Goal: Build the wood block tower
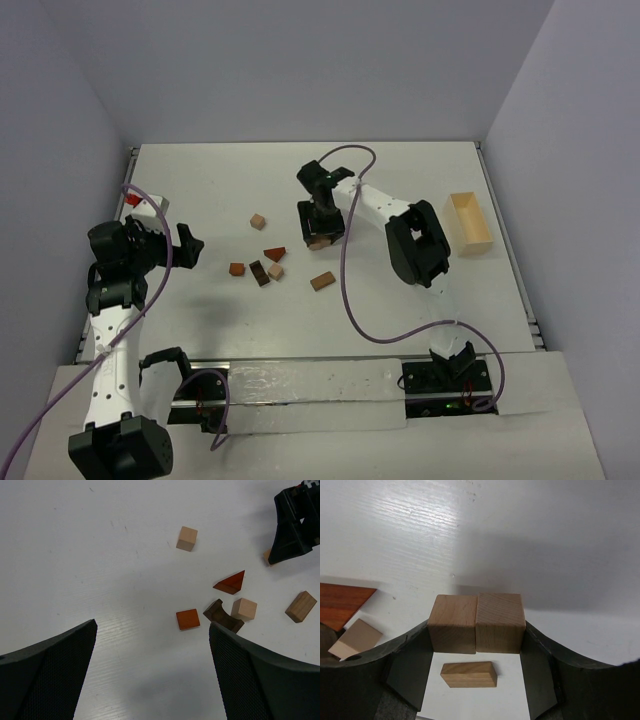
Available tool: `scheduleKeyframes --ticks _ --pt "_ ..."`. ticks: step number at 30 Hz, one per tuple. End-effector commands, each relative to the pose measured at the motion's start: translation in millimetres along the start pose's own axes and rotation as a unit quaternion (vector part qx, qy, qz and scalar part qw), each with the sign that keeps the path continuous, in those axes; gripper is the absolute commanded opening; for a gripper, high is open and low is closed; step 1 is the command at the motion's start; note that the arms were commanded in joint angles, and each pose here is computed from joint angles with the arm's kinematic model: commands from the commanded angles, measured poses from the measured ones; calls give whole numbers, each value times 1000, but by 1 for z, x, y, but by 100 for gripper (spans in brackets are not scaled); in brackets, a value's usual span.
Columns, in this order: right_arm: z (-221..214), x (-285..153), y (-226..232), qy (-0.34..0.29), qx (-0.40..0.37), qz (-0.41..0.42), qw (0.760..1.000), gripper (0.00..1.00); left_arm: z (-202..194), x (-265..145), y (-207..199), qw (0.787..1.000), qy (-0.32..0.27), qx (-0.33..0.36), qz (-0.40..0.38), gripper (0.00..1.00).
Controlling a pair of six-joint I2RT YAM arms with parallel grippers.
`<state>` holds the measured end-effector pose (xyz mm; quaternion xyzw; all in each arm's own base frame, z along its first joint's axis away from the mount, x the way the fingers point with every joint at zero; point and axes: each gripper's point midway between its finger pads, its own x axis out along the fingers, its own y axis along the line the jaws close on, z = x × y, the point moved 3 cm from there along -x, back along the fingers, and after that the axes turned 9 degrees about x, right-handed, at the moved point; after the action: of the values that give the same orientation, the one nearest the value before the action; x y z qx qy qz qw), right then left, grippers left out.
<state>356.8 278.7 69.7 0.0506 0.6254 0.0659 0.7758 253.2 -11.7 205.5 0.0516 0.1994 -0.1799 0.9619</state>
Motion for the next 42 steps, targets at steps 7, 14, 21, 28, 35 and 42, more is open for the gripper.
scheduleKeyframes --ticks 7,14,21,28,35,42 --pt "-9 5 21 25 55 17 998 34 7 2 9 1000 -5 -2 18 99" --pt "-8 6 31 12 62 12 998 33 7 2 11 1000 -5 -7 26 99" --pt "-7 17 29 13 66 -2 998 34 6 2 12 1000 -4 -7 29 99" --pt "-10 21 29 16 63 -7 998 50 6 3 12 1000 -4 -8 28 99" --pt "-11 17 32 8 60 -7 998 77 6 2 12 999 -3 -9 31 99" --pt "-10 5 37 -6 55 -2 998 88 6 3 13 999 -3 -9 31 99"
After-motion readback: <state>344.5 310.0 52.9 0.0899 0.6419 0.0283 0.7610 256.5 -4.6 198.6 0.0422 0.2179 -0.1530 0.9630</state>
